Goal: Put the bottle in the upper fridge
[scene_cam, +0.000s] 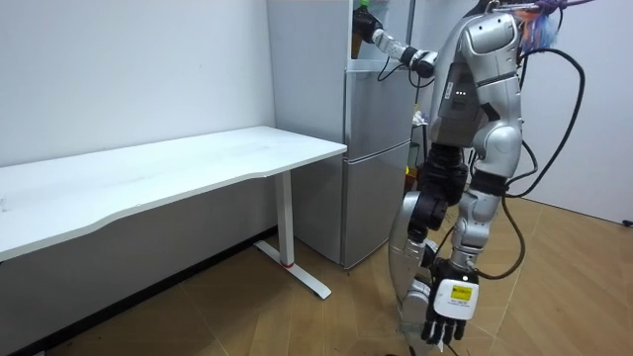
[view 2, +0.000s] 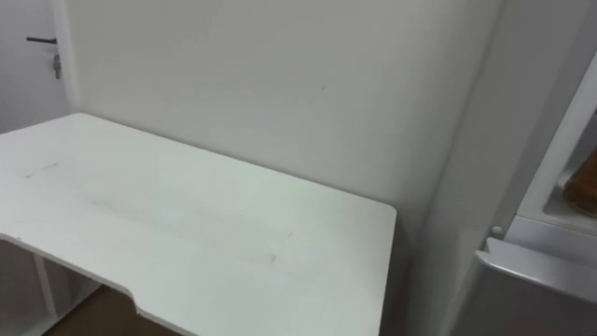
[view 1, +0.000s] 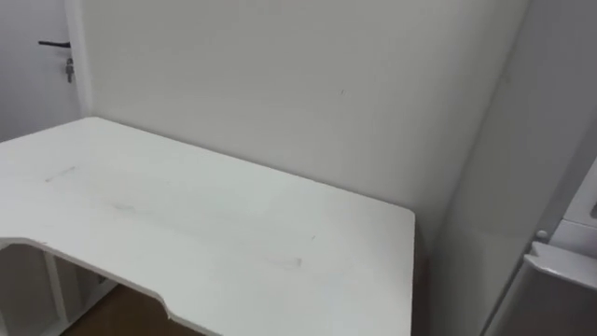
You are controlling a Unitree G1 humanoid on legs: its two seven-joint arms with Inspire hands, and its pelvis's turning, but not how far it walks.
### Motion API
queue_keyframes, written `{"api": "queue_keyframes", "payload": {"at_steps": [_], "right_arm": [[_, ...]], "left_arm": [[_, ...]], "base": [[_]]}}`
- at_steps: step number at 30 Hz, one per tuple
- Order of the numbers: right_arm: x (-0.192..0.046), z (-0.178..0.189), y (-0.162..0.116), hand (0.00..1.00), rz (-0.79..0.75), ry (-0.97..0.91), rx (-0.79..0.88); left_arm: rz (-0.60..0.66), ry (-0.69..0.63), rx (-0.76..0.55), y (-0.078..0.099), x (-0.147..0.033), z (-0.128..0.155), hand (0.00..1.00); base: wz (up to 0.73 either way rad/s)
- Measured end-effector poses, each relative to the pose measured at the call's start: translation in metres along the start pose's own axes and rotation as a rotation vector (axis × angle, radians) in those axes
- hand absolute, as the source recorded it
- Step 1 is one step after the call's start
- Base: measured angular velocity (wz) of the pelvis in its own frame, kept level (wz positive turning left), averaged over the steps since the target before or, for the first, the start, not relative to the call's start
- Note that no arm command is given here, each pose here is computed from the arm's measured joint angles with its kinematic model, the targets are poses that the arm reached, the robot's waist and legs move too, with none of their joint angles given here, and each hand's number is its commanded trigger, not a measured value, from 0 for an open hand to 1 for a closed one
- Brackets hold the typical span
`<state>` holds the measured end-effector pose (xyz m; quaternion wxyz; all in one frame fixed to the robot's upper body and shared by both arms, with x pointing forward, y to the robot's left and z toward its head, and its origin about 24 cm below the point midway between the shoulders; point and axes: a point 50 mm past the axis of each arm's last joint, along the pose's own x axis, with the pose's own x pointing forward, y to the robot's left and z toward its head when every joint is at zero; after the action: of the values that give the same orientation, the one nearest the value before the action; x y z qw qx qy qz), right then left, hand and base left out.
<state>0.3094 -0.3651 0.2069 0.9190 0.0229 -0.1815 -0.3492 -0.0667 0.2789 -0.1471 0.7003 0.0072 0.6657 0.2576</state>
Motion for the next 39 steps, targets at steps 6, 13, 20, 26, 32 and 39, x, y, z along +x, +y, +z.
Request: {"api": "queue_keyframes", "payload": {"at_steps": [6, 13, 20, 26, 32, 39], "right_arm": [[0.004, -0.005, -0.007, 1.00, 0.007, 0.033, -0.012], [0.007, -0.010, -0.016, 0.73, -0.001, 0.050, -0.055], [0.009, -0.012, -0.025, 0.00, -0.015, 0.051, -0.152], [-0.001, -0.051, -0.036, 0.00, -0.021, 0.235, -0.296], [0.000, -0.048, -0.031, 0.00, -0.002, 0.219, -0.302], [0.000, -0.048, -0.030, 0.00, 0.000, 0.228, -0.308]], "left_arm": [[0.038, -0.001, -0.047, 0.004, -0.001, 0.001, 0.00], [0.043, 0.015, -0.059, 0.004, -0.001, 0.000, 0.00], [0.053, 0.040, -0.054, 0.006, -0.001, -0.003, 0.00], [0.058, 0.029, -0.051, 0.009, -0.002, 0.000, 0.00], [0.066, 0.025, -0.047, 0.013, -0.002, 0.002, 0.00], [0.066, 0.030, -0.045, 0.013, -0.002, 0.003, 0.00]], "base": [[0.06], [0.01], [0.03], [0.00], [0.00], [0.00]]}}
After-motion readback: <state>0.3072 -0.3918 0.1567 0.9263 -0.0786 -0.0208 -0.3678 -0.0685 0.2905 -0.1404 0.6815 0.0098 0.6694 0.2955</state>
